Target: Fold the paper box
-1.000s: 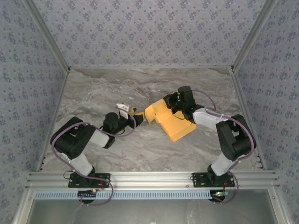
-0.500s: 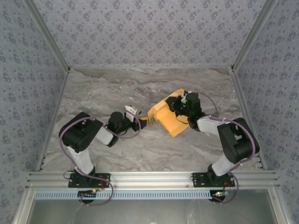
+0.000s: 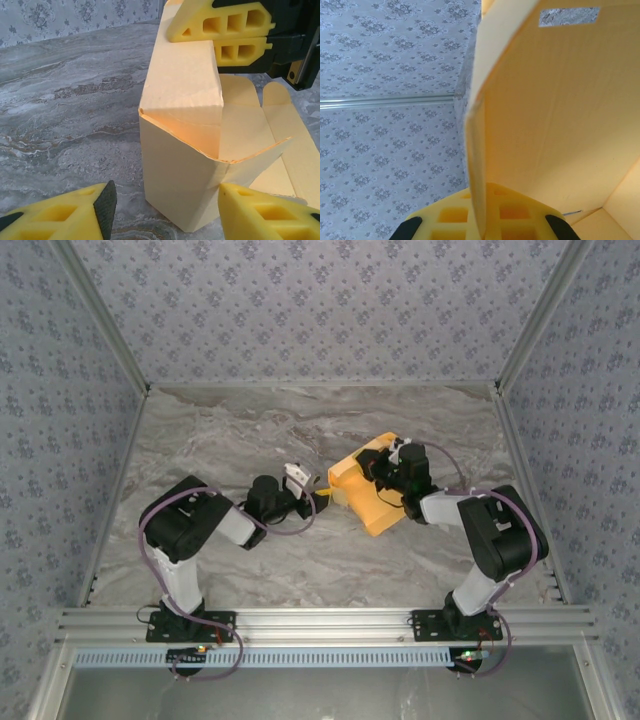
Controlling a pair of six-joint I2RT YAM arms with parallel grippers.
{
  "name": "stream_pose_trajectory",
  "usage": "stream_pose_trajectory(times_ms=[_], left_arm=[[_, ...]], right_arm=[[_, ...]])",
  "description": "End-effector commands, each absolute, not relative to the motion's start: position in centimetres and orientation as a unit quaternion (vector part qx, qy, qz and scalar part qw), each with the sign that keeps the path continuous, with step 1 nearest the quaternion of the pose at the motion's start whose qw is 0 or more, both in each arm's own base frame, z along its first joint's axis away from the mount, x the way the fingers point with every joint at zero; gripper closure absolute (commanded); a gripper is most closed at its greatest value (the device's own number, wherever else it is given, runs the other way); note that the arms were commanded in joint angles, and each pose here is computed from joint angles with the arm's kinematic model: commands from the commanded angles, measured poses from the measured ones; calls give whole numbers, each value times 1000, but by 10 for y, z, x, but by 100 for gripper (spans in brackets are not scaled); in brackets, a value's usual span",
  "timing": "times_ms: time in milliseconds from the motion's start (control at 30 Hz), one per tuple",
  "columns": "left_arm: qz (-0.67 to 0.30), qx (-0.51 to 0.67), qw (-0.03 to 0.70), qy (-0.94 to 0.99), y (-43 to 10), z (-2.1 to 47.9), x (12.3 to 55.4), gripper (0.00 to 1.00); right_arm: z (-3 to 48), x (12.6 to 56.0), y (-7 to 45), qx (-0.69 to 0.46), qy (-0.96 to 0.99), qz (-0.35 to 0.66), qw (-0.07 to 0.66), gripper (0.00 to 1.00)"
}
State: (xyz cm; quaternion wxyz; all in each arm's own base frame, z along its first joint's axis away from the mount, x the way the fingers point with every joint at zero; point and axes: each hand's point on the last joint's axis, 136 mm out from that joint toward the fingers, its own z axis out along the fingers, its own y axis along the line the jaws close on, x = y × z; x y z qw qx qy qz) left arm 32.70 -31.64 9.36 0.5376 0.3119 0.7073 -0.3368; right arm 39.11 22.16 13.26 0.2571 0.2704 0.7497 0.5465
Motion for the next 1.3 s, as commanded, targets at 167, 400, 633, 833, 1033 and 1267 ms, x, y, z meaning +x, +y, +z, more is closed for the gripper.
stream_pose_trajectory(times_ms=[167, 400, 633, 833, 1033, 1267], left_arm=[[-352, 338, 524, 698, -323, 91, 312, 38], [-357, 380, 494, 696, -324, 81, 291, 36], [-333, 343, 530, 701, -323, 88, 316, 40], [-327, 316, 554, 698, -331, 101, 334, 50], [-315, 293, 561, 707, -334, 98, 337, 58], [-264, 263, 572, 731, -333, 91, 343, 61]], right_arm=[[129, 384, 218, 279, 753, 539, 253, 96], [126, 383, 216, 284, 756, 534, 250, 97], [129, 381, 221, 283, 753, 540, 248, 98], [127, 376, 223, 290, 755, 534, 247, 98], [122, 371, 226, 301, 756, 527, 246, 98], [117, 360, 238, 310, 760, 513, 251, 98]])
